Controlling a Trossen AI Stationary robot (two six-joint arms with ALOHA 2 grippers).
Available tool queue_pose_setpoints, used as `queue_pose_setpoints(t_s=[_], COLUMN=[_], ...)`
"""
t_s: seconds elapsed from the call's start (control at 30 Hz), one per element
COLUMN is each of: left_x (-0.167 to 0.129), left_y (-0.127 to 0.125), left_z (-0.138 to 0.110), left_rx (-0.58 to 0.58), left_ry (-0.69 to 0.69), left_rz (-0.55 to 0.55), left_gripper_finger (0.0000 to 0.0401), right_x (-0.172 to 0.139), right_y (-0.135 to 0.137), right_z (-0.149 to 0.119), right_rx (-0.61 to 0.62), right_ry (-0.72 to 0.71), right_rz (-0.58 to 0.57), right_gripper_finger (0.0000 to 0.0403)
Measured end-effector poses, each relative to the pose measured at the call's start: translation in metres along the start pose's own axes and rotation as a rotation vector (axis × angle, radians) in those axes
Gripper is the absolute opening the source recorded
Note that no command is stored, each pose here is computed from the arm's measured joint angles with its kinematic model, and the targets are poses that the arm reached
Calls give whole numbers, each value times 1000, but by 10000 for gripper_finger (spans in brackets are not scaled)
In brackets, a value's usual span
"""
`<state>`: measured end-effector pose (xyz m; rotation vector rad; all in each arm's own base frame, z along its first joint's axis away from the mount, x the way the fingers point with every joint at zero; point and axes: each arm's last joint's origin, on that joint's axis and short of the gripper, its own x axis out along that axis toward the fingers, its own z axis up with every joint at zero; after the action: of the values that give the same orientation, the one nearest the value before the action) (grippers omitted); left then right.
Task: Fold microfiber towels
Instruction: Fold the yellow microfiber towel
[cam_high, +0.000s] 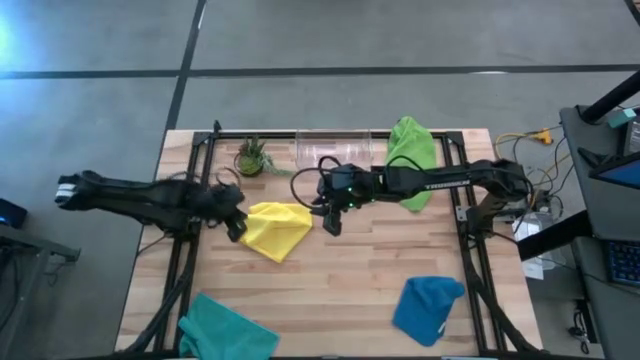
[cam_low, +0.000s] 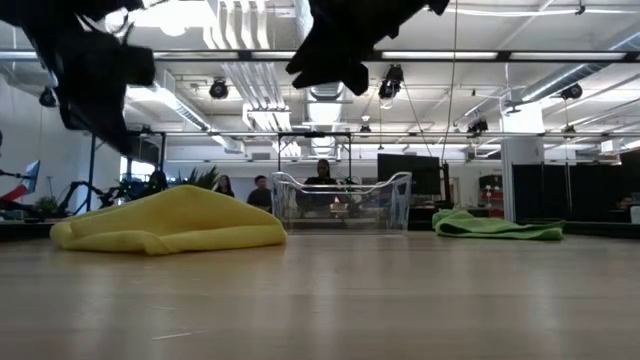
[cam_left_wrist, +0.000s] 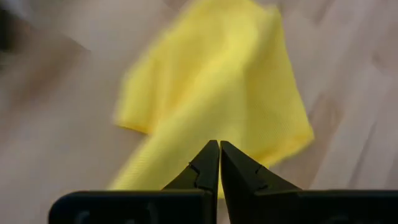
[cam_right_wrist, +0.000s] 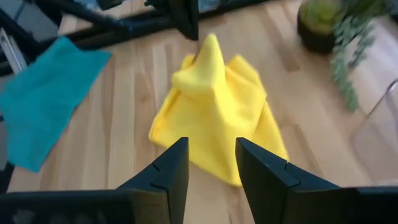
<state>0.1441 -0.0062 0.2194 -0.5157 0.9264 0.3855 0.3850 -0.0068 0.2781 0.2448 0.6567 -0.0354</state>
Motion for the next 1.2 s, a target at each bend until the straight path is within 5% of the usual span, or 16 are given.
queue_pose_setpoints(t_s=[0.27, 0.67, 0.97, 1.2], left_x=[27, 37, 29, 3], left_y=[-4, 1, -1, 1], left_z=[-17, -23, -24, -28], left_rx=[34, 73, 68, 8], left_ry=[71, 87, 207, 91], left_rz=[12, 89, 36, -69], left_gripper_finger=[0, 0, 0, 0], right_x=[17, 36, 93, 137], right_y=[-5, -5, -15, -8], right_z=[-18, -13, -14, 4], right_rx=[44, 131, 105, -16], right_ry=[54, -56, -88, -60], right_rz=[5, 38, 107, 126], right_gripper_finger=[128, 128, 130, 146])
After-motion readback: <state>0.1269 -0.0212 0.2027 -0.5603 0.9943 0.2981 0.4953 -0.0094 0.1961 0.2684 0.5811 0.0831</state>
